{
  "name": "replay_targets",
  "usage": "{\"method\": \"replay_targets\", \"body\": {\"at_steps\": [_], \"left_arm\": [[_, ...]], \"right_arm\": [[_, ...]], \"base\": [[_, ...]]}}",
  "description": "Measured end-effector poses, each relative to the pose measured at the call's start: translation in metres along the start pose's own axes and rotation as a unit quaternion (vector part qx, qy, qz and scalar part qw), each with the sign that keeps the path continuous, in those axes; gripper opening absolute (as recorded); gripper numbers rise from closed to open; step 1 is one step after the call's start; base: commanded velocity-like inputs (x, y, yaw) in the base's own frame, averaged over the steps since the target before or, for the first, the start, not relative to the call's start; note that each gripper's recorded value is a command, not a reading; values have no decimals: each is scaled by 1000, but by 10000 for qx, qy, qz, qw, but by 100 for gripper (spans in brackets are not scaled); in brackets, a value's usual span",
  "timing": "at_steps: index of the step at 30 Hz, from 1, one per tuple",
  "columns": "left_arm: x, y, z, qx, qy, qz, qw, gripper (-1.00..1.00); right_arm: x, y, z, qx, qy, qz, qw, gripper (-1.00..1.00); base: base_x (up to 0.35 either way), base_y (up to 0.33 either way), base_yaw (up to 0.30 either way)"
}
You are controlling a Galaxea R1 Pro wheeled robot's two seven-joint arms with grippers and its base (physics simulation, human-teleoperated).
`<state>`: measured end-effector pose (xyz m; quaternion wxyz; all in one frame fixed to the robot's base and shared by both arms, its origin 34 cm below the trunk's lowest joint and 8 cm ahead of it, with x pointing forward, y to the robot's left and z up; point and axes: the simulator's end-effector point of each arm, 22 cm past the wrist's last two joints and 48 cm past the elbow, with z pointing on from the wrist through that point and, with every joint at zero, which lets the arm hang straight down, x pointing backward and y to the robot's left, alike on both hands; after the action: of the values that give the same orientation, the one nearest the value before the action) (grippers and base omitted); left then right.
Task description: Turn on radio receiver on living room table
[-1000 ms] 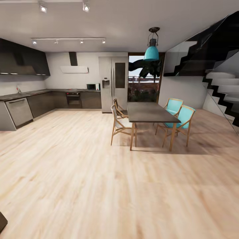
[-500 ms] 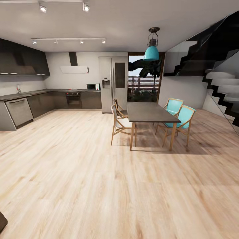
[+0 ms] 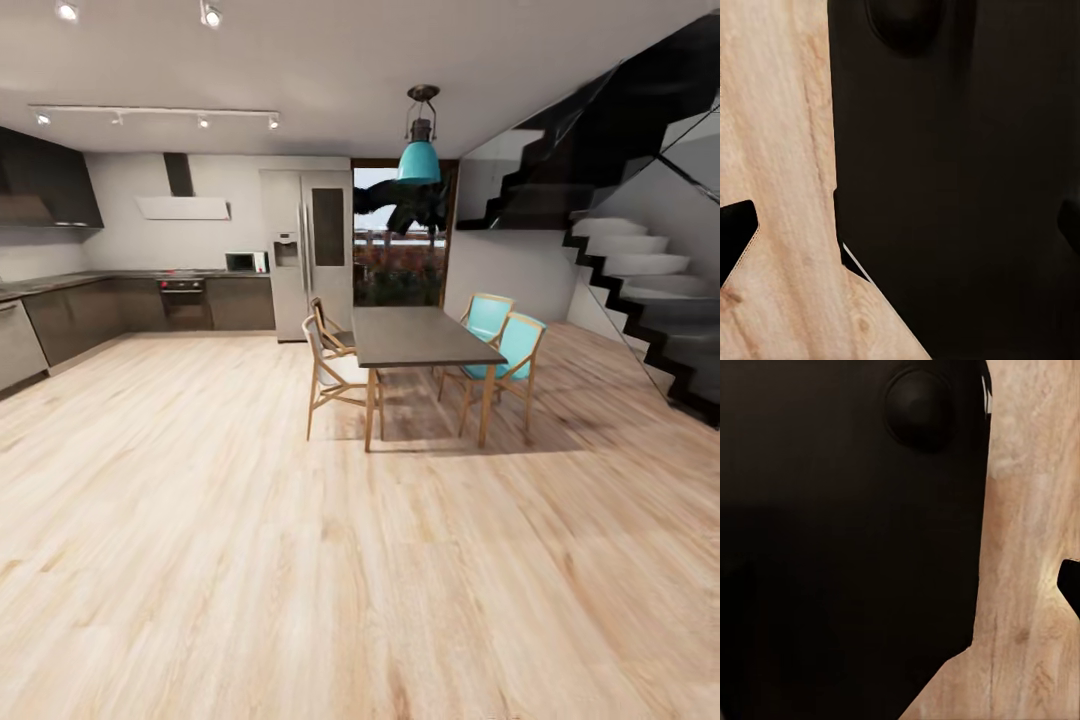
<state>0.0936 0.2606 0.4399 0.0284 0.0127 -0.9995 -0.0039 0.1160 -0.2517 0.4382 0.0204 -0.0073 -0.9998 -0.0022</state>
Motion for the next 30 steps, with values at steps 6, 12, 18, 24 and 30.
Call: {"method": "replay_targets", "body": {"at_steps": [6, 12, 18, 24, 30], "left_arm": [[0, 0, 0, 0, 1, 0, 10000, 100], [0, 0, 0, 0, 1, 0, 10000, 100], [0, 0, 0, -1, -2, -5, 10000, 100], [-1, 0, 0, 2, -13, -1, 10000, 100], [-1, 0, 0, 0, -14, -3, 10000, 100]], "right_arm": [[-1, -1, 0, 7, -23, 4, 10000, 100], [-2, -2, 0, 12, -36, 4, 10000, 100], [-5, -5, 0, 33, -122, 3, 9999, 100], [-6, -6, 0, 36, -139, 5, 9999, 100], [-6, -6, 0, 33, -141, 9, 9999, 100]], "base": [[0, 0, -282], [0, 0, -283], [0, 0, -283], [0, 0, -283], [0, 0, -286]]}}
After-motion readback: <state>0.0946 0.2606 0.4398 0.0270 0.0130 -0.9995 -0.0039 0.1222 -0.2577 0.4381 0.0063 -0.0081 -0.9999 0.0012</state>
